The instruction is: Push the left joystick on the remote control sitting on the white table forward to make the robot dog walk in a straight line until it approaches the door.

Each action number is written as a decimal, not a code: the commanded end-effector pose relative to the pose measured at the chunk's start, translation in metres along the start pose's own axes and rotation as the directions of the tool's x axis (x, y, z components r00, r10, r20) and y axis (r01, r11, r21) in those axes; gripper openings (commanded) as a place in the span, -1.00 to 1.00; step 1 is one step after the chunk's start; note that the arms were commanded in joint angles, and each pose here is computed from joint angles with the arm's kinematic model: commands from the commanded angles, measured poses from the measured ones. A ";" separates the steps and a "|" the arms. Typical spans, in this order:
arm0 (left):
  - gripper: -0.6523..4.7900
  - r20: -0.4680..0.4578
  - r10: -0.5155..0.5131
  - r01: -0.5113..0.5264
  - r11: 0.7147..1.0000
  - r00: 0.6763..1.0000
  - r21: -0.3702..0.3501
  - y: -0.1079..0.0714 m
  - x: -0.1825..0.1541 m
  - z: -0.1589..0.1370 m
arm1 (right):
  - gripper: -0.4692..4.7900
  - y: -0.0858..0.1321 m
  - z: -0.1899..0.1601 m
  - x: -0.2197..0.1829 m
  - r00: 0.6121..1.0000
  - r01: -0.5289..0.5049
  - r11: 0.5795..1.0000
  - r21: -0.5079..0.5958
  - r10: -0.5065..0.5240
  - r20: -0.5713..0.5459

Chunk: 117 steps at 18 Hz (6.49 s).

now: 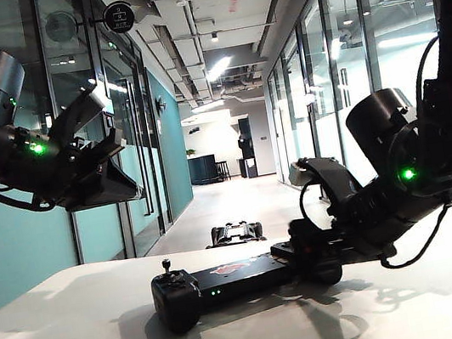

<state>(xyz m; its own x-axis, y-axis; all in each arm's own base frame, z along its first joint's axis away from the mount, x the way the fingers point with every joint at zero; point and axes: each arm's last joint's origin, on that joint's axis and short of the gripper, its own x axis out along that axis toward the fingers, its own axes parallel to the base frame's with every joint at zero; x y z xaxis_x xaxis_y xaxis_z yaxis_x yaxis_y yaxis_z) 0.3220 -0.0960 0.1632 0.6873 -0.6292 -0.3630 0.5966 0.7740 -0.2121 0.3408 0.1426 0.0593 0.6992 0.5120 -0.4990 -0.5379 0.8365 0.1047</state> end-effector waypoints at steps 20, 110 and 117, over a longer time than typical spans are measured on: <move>-0.78 0.012 -0.010 0.009 1.000 1.000 0.009 -0.001 0.000 0.002 | -0.02 0.009 0.006 0.002 0.967 0.247 0.968 0.044 -0.249 0.047; -0.78 -0.133 -0.179 0.194 0.975 0.975 0.106 0.043 0.135 -0.009 | -0.02 0.019 0.006 0.002 0.879 0.464 0.875 0.140 -0.474 0.055; -0.78 -0.133 -0.179 0.194 0.975 0.975 0.106 0.043 0.135 -0.009 | -0.02 0.019 0.006 0.002 0.879 0.464 0.875 0.140 -0.474 0.055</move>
<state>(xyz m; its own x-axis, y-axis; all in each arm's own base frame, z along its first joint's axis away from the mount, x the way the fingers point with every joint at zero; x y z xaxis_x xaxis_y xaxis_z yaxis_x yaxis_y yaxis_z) 0.4338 -0.1483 0.0948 0.4918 -0.7476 -0.4463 0.7626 0.6172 -0.1936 0.3332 0.1599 0.0614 0.8833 0.0632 -0.4645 -0.0845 0.9961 -0.0251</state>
